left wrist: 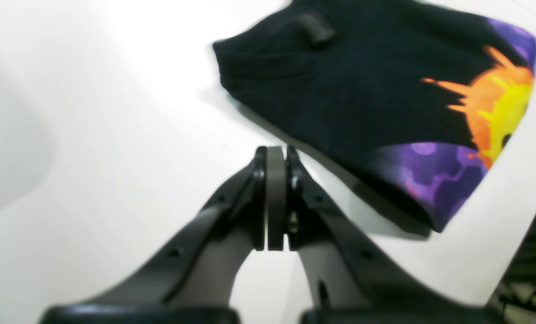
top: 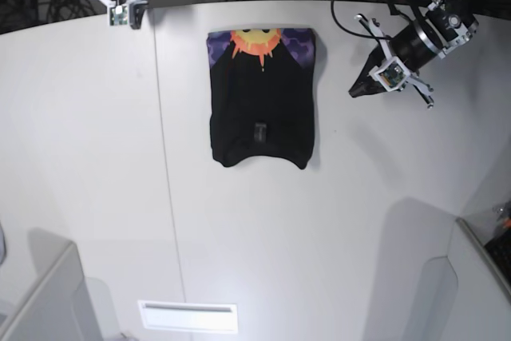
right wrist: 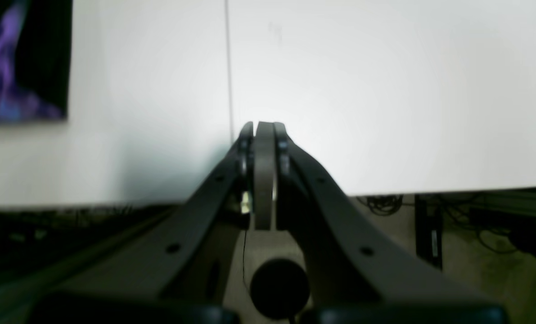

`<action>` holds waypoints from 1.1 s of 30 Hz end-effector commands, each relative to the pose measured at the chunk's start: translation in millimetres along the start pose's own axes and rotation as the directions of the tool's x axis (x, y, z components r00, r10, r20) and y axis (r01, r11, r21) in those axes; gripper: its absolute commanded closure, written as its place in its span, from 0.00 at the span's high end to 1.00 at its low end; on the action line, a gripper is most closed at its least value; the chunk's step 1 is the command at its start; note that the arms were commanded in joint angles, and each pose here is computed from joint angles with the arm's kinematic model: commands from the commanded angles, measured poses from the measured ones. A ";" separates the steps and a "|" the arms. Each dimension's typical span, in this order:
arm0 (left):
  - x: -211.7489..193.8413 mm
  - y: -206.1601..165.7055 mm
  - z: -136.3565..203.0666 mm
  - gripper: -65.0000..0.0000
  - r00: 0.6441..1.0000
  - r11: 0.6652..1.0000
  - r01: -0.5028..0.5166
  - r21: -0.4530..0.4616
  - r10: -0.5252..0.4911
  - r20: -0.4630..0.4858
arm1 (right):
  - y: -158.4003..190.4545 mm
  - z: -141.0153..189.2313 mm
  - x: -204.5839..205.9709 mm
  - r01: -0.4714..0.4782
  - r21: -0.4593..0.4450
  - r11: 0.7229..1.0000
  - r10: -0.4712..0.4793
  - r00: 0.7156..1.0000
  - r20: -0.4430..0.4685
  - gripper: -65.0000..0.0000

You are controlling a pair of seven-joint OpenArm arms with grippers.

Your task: Fold the T-shirt properly

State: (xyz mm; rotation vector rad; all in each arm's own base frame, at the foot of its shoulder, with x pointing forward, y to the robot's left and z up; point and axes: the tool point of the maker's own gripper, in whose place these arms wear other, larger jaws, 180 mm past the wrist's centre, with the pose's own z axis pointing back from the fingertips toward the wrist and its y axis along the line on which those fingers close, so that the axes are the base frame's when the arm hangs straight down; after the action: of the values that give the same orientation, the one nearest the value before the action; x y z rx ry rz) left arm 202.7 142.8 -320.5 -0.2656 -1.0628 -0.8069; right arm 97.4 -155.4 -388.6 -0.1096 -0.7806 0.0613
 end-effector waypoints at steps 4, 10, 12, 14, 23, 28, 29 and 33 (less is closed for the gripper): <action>-9.8 -10.6 26.3 0.00 0.998 0.999 -0.052 0.006 0.052 0.020 | -1.8 13.1 -9.0 -0.023 -0.001 1.000 0.023 1.000 -0.017 0.00; -41.2 -51.0 57.1 0.00 0.982 0.981 -0.188 -0.038 0.188 -0.022 | -2.3 41.7 -48.0 -0.042 0.012 0.999 0.043 0.989 -0.139 0.00; -51.0 -69.7 67.6 0.00 0.965 0.965 -0.261 -0.035 0.260 -0.028 | -6.8 55.2 -63.3 -0.112 0.035 0.993 0.117 0.976 -0.186 0.00; -72.4 -91.4 78.4 0.00 0.953 0.955 -0.294 -0.029 0.291 -0.088 | -10.9 68.5 -76.9 -0.156 0.063 0.986 0.167 0.959 -0.229 0.00; -186.5 -181.1 121.4 0.00 0.836 0.886 -0.444 0.136 0.464 -0.293 | -11.4 78.2 -120.1 -0.242 0.190 0.952 0.292 0.904 -0.313 0.00; -213.6 -205.3 143.1 0.00 0.774 0.828 -0.524 0.200 0.561 -0.293 | 18.9 85.3 -165.7 -0.241 0.338 0.910 0.375 0.825 -0.423 0.00; -220.2 -209.0 148.3 0.00 0.759 0.818 -0.534 0.212 0.575 -0.305 | 24.8 84.6 -177.5 -0.238 0.361 0.902 0.390 0.806 -0.445 0.00; -244.5 -218.8 148.5 0.00 0.714 0.790 -0.565 0.237 0.613 -0.338 | 42.0 80.4 -218.7 -0.218 0.424 0.879 0.429 0.750 -0.503 0.00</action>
State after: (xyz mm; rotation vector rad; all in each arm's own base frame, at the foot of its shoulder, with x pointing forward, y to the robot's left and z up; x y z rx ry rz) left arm -104.7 183.5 -500.5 -0.3051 -0.5610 -0.1973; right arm -106.5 -128.4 -493.2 0.0617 -0.1193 0.4849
